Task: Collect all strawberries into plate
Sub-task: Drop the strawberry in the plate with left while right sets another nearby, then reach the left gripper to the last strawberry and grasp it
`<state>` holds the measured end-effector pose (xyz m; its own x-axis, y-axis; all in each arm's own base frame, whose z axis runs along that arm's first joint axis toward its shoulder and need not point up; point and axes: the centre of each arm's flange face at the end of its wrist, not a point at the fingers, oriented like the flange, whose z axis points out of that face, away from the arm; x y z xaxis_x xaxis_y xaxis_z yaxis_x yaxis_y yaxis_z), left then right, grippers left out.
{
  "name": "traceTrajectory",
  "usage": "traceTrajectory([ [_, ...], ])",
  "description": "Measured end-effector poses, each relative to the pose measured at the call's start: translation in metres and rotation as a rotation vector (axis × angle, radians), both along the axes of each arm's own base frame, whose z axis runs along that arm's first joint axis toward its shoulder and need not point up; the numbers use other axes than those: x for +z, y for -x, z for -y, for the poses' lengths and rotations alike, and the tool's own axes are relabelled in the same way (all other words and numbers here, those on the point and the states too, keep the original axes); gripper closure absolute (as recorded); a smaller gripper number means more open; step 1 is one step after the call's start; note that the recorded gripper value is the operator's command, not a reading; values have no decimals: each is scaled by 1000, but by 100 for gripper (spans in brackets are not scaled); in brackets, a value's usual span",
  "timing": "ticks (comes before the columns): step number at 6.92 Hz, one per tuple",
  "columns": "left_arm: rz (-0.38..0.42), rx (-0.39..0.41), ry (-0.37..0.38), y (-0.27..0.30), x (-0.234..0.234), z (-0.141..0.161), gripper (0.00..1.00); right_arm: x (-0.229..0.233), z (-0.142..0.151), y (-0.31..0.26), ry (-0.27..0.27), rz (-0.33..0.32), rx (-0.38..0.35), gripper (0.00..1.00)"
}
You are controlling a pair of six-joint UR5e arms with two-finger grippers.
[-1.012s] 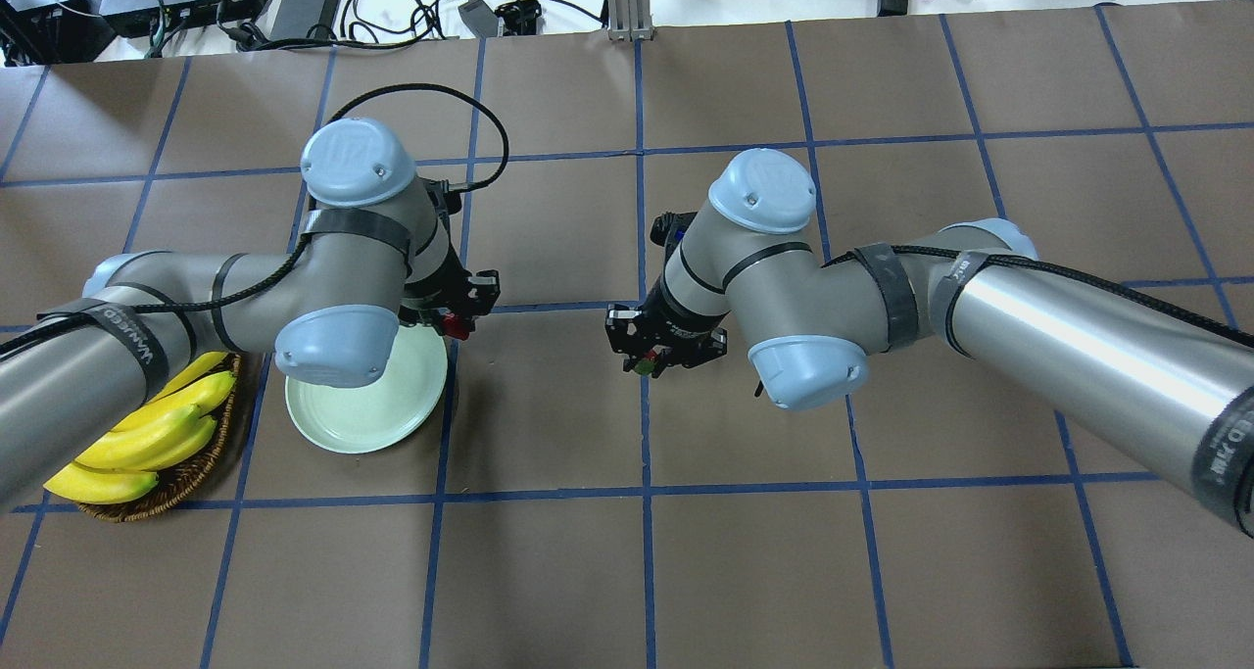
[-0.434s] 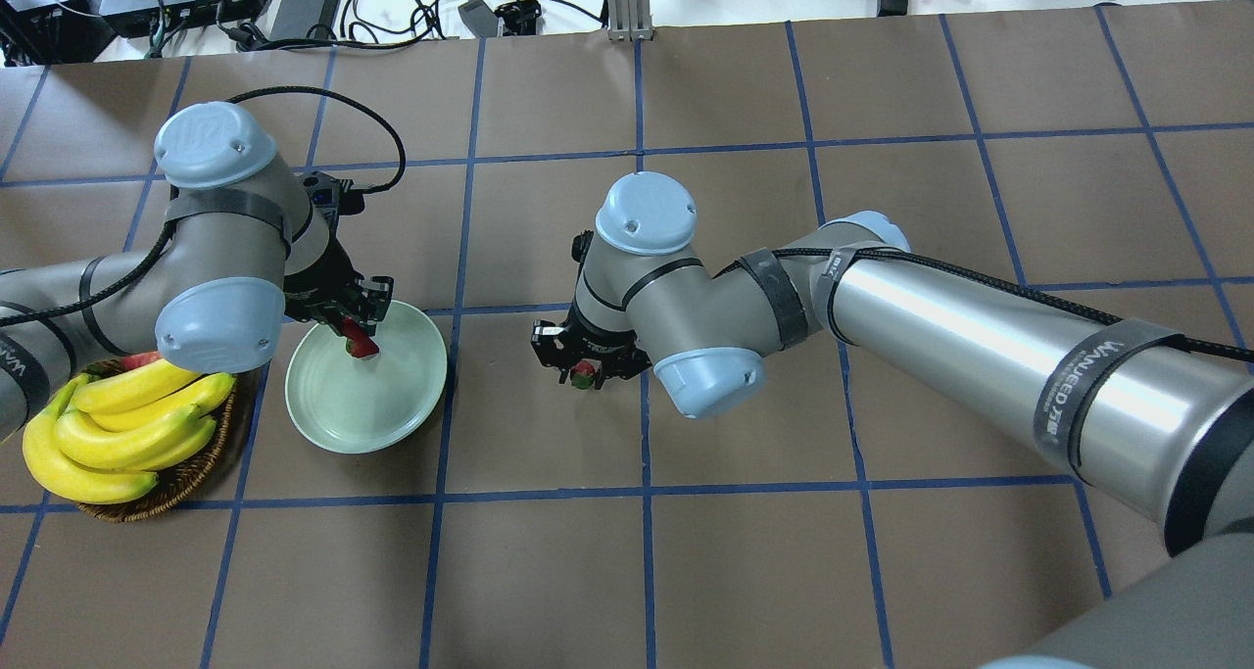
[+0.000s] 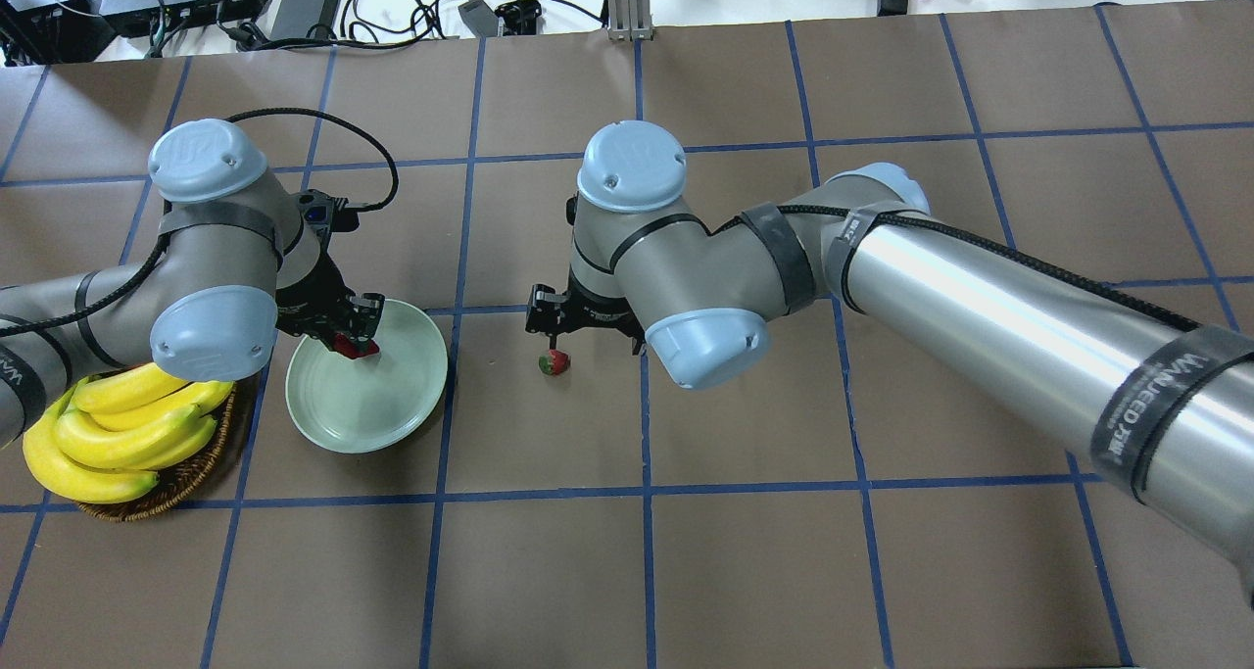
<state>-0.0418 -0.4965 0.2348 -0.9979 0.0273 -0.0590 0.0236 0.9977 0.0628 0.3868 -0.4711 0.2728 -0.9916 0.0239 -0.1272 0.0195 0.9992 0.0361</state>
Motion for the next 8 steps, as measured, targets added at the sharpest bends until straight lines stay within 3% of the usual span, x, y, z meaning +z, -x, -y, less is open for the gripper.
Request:
traceTrajectory([
  [2, -2, 4, 7, 7, 1, 1, 48, 88, 9, 27, -24, -124, 26, 0],
  [6, -11, -104, 67, 101, 24, 7, 47, 212, 21, 129, 7, -191, 29, 0],
  [8, -48, -321, 45, 155, 15, -1, 49, 239, 24, 182, 30, -189, 27, 0],
])
